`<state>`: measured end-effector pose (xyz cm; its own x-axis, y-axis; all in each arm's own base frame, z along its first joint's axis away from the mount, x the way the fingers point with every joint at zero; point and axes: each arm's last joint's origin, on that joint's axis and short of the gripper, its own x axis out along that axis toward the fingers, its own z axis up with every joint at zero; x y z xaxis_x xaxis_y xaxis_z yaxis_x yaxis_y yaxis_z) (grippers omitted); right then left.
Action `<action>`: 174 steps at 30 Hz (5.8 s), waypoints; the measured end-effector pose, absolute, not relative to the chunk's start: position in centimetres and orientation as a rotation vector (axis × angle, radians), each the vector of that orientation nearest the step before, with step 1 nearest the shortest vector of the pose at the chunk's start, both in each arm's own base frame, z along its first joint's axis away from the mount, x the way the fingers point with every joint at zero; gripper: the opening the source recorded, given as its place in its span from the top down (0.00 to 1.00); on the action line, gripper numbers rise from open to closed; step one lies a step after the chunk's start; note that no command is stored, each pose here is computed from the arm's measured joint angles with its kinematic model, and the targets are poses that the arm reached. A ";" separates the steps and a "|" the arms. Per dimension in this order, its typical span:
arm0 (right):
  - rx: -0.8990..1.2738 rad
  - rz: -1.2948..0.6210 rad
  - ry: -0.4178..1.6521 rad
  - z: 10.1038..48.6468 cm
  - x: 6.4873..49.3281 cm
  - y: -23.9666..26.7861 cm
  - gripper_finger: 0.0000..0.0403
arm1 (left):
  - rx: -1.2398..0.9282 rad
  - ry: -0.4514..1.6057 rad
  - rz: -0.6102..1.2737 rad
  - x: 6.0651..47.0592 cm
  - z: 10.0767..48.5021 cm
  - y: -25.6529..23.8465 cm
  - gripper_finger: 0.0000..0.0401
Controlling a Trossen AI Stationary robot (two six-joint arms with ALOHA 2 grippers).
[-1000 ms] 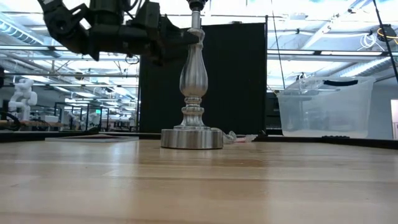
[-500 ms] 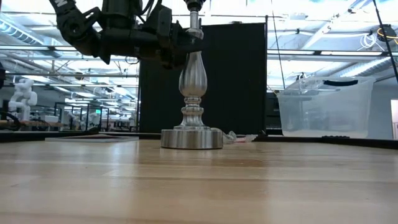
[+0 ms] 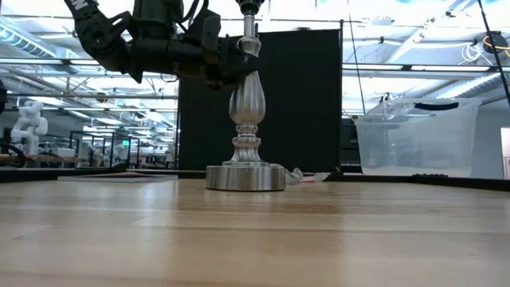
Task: Screw lightbulb
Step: Insert the white lightbulb into the silver lamp
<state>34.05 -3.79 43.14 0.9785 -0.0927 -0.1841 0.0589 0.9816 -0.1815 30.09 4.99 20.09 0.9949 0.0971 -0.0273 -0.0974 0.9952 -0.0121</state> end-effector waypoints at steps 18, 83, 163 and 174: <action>-0.133 -0.224 0.230 42.9 34.1 -2.7 0.38 | -0.009 0.050 0.213 30.1 19.9 5.0 0.66; -0.162 -0.543 0.245 39.8 37.2 3.2 0.20 | -0.033 0.091 0.216 30.0 19.4 5.3 0.66; 0.766 -1.115 1.140 27.3 26.2 8.9 0.19 | 0.008 0.169 0.175 27.5 22.4 4.1 0.62; 0.645 -0.683 1.667 26.6 24.6 10.8 0.19 | 0.018 0.183 0.139 27.5 22.4 4.0 0.62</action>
